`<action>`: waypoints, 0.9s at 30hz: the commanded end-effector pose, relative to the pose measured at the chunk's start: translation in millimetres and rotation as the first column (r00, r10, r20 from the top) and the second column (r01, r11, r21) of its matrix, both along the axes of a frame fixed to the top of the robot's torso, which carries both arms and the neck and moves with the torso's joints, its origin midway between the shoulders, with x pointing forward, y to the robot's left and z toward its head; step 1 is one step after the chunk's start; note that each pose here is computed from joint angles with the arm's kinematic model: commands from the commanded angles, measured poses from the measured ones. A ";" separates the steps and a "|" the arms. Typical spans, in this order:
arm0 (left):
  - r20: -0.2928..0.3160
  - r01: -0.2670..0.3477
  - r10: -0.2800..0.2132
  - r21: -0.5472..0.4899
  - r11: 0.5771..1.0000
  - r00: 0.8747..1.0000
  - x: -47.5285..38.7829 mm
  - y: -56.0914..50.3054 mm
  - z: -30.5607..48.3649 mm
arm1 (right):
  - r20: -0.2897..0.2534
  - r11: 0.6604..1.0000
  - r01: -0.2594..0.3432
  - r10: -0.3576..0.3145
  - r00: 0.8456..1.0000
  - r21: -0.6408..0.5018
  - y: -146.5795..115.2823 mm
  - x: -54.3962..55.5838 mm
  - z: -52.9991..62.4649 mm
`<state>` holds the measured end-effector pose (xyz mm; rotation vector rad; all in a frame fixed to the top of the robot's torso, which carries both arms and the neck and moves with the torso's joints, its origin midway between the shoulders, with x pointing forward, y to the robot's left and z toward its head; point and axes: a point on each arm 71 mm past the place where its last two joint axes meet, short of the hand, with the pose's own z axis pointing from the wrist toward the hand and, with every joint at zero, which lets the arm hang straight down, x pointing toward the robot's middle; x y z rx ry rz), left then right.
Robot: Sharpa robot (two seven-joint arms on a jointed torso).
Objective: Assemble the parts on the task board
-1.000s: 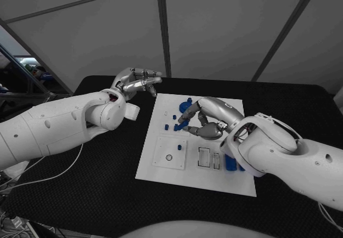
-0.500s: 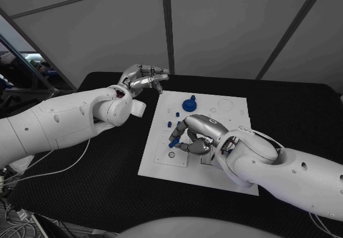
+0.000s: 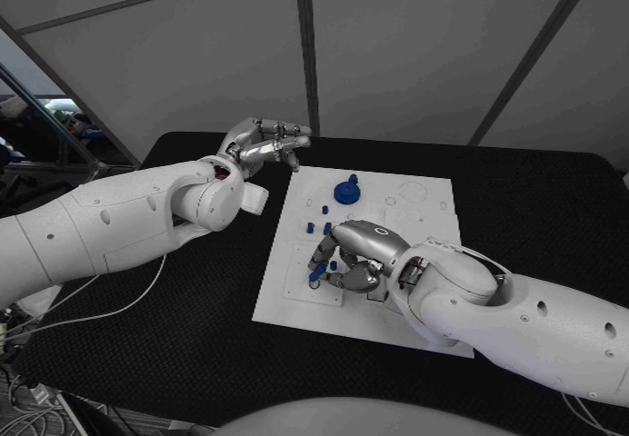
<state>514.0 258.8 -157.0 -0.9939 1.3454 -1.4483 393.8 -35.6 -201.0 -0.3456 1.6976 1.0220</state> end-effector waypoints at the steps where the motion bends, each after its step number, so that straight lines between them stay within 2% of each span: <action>1: 0.003 0.012 -0.012 -0.006 1.000 1.000 0.2 -1.3 1.3 | 0.011 0.999 -0.013 0.014 1.000 -0.040 1.3 -0.6 -1.6; 20: 0.003 0.009 -0.009 -0.005 1.000 1.000 0.1 0.2 1.3 | 0.004 0.994 -0.033 0.034 0.999 -0.106 3.9 -2.1 -5.6; 27: 0.003 0.009 -0.009 -0.005 1.000 1.000 0.1 0.1 1.4 | 0.025 0.993 -0.022 0.025 0.999 -0.119 5.7 -1.3 -5.4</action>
